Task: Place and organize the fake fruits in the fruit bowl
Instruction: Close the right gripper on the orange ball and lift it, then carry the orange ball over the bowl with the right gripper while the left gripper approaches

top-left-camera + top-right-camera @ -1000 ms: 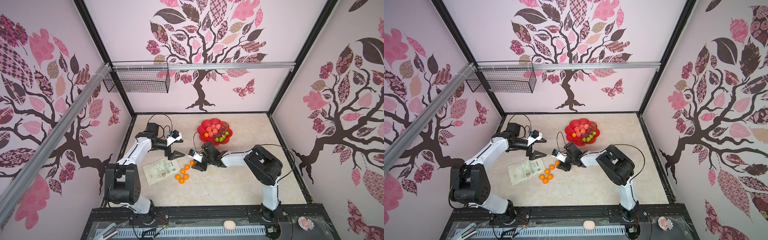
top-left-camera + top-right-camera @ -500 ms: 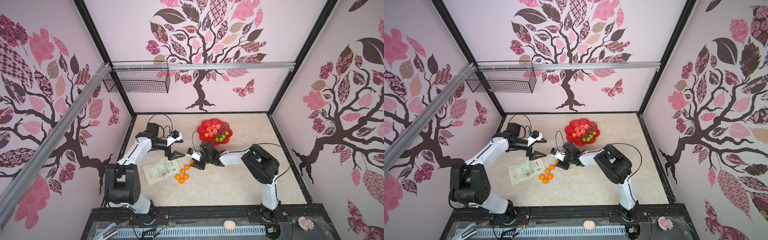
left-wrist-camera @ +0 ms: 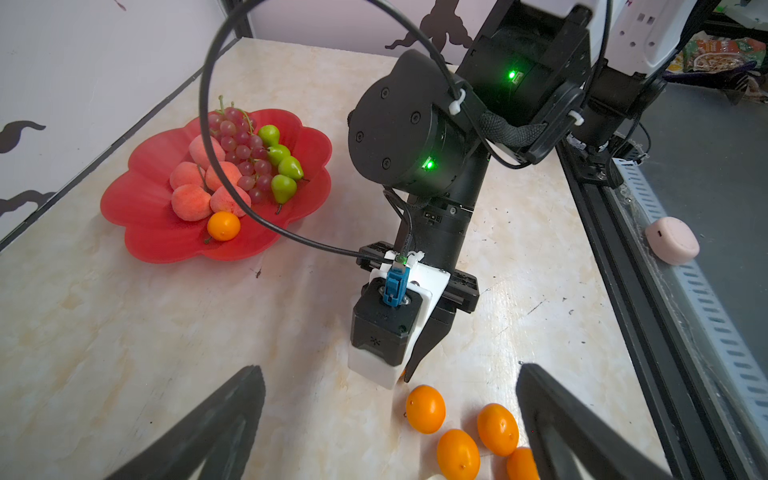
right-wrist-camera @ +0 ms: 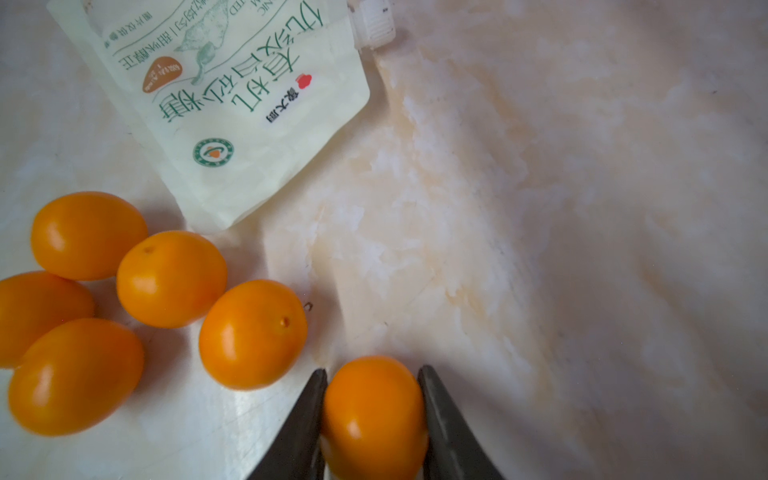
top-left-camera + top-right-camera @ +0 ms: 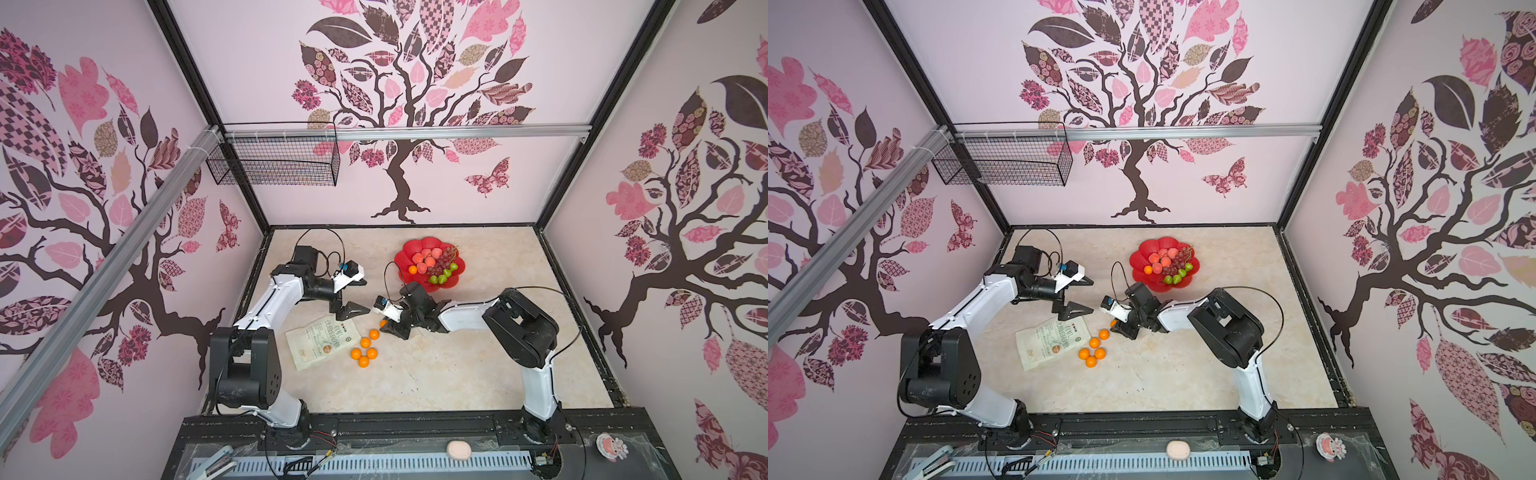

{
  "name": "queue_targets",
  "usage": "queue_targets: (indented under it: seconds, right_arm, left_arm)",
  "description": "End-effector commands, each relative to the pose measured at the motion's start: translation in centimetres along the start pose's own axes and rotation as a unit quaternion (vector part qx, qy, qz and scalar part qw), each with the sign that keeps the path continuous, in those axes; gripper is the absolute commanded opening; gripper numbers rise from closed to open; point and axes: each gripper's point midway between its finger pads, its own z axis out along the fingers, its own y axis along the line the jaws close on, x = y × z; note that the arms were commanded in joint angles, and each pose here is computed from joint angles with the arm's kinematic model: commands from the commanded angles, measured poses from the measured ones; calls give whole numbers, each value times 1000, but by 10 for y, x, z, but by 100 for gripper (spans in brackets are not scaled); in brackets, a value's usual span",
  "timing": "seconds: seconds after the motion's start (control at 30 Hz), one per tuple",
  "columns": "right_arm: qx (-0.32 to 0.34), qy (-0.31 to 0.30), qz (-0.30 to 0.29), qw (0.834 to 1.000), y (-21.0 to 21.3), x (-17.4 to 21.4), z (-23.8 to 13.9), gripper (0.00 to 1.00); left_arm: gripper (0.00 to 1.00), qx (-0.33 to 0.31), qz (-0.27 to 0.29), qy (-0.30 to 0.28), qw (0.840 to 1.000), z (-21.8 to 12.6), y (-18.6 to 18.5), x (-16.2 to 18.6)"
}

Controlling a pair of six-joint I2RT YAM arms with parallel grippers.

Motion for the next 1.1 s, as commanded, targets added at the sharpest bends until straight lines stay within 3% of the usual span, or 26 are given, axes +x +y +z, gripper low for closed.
queue_targets:
  seconds: [0.0, 0.6, 0.77, 1.07]
  right_arm:
    - [-19, 25, 23, 999, 9, 15, 5, 34]
    - [17, -89, 78, 993, -26, -47, -60, 28]
    - [48, -114, 101, 987, -51, -52, -86, 27]
    - [101, -132, 166, 972, -98, -41, -121, 26]
  left_arm:
    - [98, -2, 0, -1, 1000, 0, 1, 0]
    - [98, -15, -17, -39, 999, 3, 19, -12]
    - [98, -27, -39, -48, 998, 16, 31, -18]
    - [98, -74, -79, -11, 994, 56, 51, -17]
